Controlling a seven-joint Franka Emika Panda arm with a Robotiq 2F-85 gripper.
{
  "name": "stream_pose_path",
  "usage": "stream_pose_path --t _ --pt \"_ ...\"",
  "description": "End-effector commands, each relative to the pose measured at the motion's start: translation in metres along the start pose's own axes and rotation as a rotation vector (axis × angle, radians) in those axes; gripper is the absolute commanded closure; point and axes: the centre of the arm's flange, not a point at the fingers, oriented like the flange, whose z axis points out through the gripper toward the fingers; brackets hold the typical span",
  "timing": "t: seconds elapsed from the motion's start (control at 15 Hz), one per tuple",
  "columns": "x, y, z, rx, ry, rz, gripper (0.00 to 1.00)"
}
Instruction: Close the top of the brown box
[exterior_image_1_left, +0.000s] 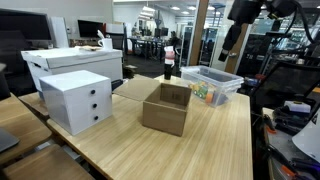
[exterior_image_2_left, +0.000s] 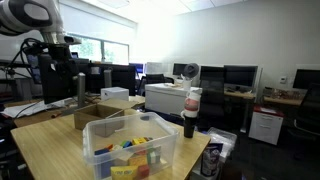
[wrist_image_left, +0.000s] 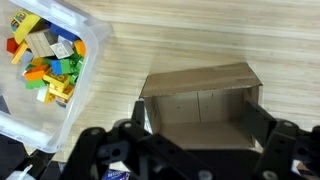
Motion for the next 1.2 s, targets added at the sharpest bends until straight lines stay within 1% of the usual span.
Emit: stream_pose_path --t 0.0,0.27,0.47,0.6,0.67,0.73,0.93,1.13 --pt "0.04 -0.009 0.003 0.004 -0.011 -0.057 0.0" --pt "0.074 -0.019 0.005 -0.004 -0.015 -0.11 0.0" --pt "0.105 -0.031 0.014 0.008 0.015 -0.144 0.0" --pt "0.118 -0.036 0.017 0.022 0.033 -0.141 0.0" --pt "0.119 -0.038 0.018 0.033 0.042 -0.15 0.0" --pt "0.099 -0.034 0.012 0.013 0.028 -0.116 0.0" --pt "0.112 -0.039 0.018 0.021 0.03 -0.123 0.0" --pt "0.114 -0.04 0.019 0.021 0.03 -0.125 0.0"
